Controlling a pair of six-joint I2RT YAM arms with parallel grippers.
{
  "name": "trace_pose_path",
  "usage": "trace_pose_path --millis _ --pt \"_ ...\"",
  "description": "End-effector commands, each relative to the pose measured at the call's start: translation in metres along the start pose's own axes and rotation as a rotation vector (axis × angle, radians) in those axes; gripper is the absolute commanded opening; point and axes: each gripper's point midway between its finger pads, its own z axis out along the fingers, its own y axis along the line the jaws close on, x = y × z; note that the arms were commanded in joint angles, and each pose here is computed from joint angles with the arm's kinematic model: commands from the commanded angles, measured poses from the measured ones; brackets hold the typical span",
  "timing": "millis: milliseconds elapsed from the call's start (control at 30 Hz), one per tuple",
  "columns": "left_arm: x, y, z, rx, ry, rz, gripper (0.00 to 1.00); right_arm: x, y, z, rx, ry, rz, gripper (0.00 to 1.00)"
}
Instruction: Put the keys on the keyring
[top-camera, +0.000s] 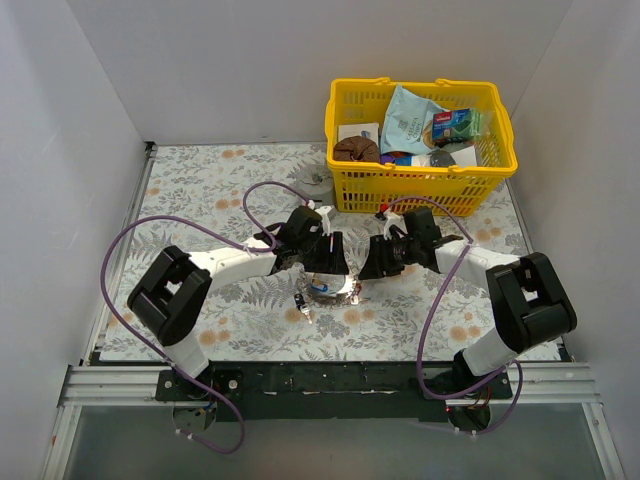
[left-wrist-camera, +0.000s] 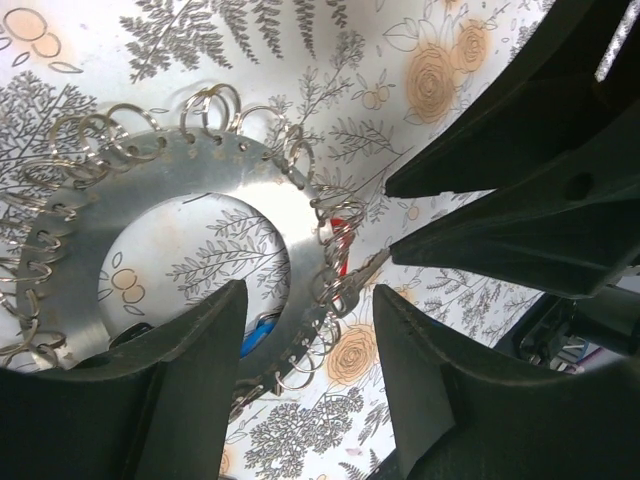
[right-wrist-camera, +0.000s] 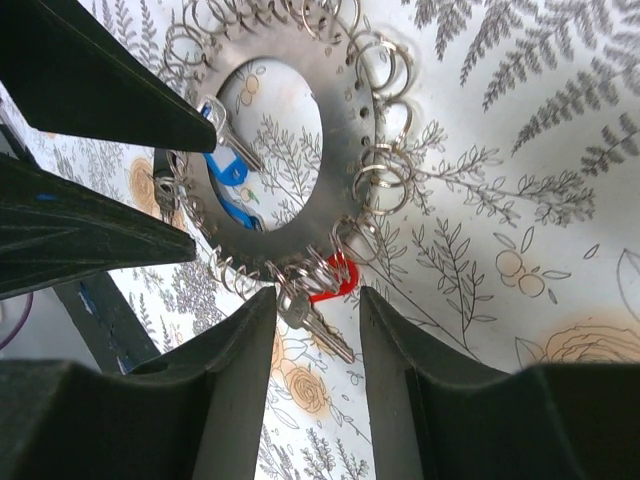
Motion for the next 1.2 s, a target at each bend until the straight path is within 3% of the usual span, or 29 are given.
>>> trace_pose_path --millis 0,667,1167 --pt "-0.009 -0.021 -0.002 0.05 -0.011 0.063 0.52 0.011 0.009 -0.003 -0.052 0.019 -0.025 0.47" --pt "0.01 -0.031 -0.003 0.101 0.03 0.07 0.42 0.017 0.029 0.005 -0.167 0.055 -0.048 0.5" --pt "0.004 -0.028 -0.006 0.074 0.005 0.053 0.45 -0.008 0.023 0.002 -0.077 0.026 -0.089 0.49"
